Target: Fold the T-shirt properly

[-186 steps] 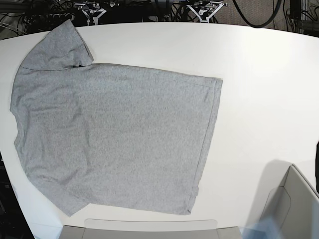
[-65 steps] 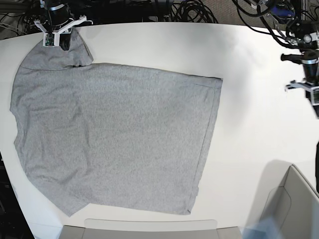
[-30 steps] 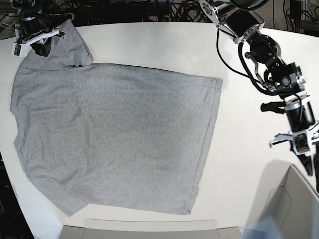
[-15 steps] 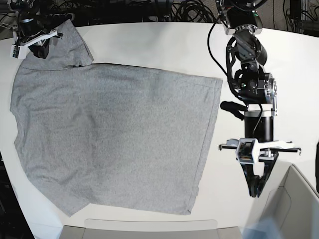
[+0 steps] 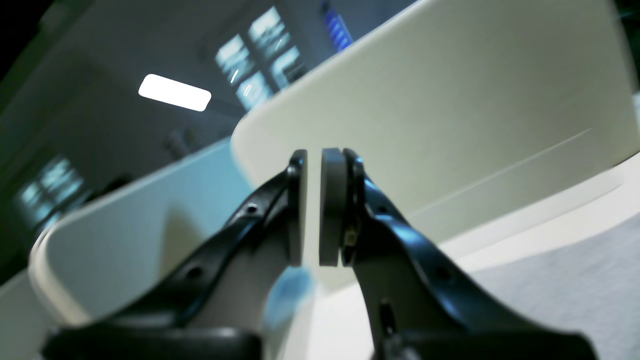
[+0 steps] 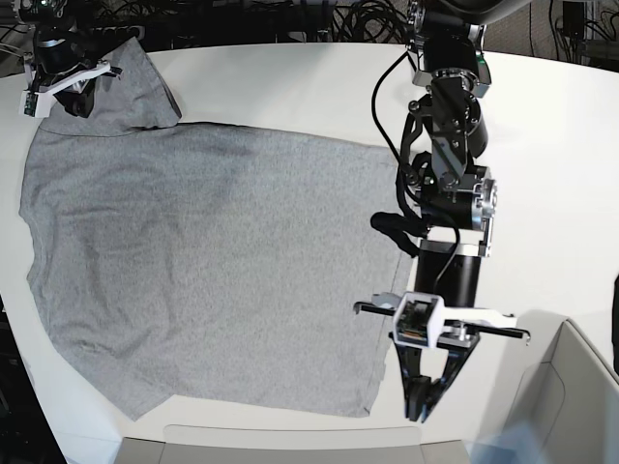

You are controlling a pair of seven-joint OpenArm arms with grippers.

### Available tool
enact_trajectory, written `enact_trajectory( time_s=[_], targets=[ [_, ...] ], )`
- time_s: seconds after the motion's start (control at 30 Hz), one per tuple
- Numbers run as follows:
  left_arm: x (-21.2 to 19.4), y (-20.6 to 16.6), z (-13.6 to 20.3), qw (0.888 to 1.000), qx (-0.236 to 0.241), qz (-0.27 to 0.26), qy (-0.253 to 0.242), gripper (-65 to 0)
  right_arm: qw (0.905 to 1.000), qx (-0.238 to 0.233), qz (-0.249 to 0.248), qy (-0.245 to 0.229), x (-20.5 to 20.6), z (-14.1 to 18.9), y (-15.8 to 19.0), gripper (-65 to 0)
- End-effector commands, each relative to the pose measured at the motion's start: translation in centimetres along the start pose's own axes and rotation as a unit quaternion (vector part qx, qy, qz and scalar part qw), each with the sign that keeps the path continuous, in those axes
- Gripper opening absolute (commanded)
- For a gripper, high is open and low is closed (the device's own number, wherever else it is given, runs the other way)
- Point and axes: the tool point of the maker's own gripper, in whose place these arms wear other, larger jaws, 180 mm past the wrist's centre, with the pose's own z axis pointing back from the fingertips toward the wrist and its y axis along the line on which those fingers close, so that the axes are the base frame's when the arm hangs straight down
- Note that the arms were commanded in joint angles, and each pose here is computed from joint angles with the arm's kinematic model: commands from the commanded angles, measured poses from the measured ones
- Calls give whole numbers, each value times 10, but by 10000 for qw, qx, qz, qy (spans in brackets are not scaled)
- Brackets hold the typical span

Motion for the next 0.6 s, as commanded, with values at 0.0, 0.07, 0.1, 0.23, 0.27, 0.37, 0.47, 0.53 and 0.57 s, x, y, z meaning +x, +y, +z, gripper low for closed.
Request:
enact_trajectory(
  time_s=[0.0,0.07,0.1,0.23,0.27,0.37,0.47,0.53,0.57],
  targets=[
    [16,0,-2,9996,-55,-1,-271,-588,9998,-14,75,-156,9,3,-2,-557],
    [9,-26,2,9972,-722,-159,-116,-588,9999,7,74,-146,9,3,0,-557],
    [4,-44,6,9921,-1221,-299,-16,-588,9999,14,74,-142,8,2,0,-557],
    [-5,-64,13,9820,-1813,-507,183,-575,9998,14,51,-196,11,1,1,-557],
    [-7,-65,13,9815,-1827,-521,252,-555,9998,13,46,-205,12,1,1,-557],
    [-16,-76,18,9756,-2013,-689,539,-459,9998,0,54,-213,13,1,0,-557],
    [-32,-84,25,9662,-2218,-949,913,-399,9997,2,53,-220,13,1,0,-557],
    [-45,-89,32,9561,-2419,-1111,1225,-391,9997,2,53,-220,13,1,0,-557],
    [-49,-91,35,9519,-2522,-1130,1321,-391,9997,1,46,-219,13,1,0,-557]
  ],
)
